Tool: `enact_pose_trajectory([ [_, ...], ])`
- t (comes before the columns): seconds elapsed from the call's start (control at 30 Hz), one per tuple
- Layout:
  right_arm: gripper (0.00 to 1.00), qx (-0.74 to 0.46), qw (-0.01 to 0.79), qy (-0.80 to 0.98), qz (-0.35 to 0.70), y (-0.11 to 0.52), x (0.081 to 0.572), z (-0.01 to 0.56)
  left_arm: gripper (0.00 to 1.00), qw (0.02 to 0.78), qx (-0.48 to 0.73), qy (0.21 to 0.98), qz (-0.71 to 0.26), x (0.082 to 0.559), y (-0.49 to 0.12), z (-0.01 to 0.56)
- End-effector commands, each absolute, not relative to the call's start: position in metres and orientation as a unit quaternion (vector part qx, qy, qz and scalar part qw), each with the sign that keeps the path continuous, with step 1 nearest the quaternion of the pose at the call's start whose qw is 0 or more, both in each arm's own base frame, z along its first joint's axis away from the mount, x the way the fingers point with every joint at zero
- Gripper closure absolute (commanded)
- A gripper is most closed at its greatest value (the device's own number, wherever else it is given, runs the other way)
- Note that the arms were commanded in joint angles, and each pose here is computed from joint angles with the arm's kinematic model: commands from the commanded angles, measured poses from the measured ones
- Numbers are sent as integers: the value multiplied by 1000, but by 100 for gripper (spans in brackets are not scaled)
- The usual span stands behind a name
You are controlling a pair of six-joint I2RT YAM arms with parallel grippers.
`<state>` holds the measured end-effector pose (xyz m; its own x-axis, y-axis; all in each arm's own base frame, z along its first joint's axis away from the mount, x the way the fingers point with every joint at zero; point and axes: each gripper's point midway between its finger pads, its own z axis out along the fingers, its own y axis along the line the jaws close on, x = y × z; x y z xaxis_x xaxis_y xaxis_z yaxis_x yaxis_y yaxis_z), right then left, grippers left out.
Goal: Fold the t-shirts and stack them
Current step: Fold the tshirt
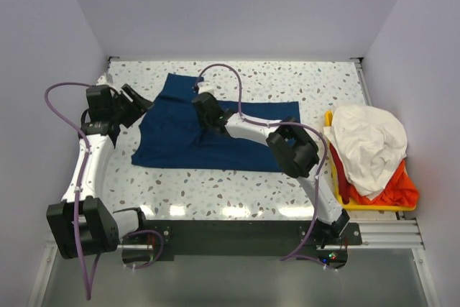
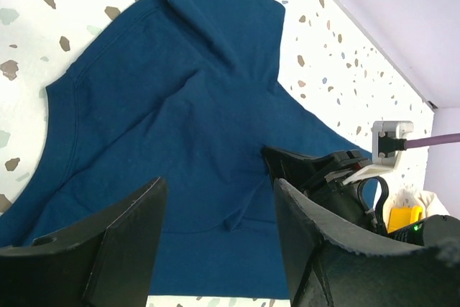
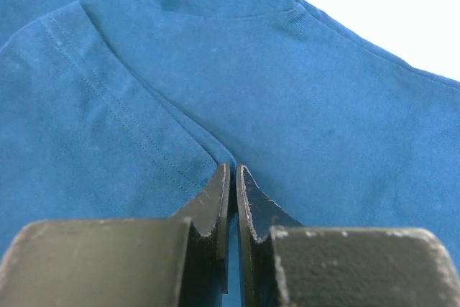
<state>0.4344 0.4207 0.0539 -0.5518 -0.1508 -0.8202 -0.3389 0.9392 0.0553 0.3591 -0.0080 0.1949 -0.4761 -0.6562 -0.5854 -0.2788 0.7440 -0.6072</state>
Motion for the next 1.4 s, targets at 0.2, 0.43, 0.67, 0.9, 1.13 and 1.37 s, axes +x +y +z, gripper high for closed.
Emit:
enact_pose_trajectory([
  [0.2,73,-95,492,854,138,410,444,110,32,452,-276,819,-222,373,-3,196],
  [0.43,37,-70,476,856,186,383,454,151,31,507,-268,805,-149,440,15,222],
  [0.67,36,-35,463,848,257,337,466,191,34,451,-165,876,-48,555,11,163],
  [0.9,36,-3,471,844,256,289,484,205,32,429,-108,897,8,624,16,121],
  [1.13,37,-4,459,851,256,278,491,190,27,437,-79,896,-33,650,-1,79],
  [1.37,37,1,447,858,254,272,489,174,28,422,-68,902,-62,655,-27,44],
])
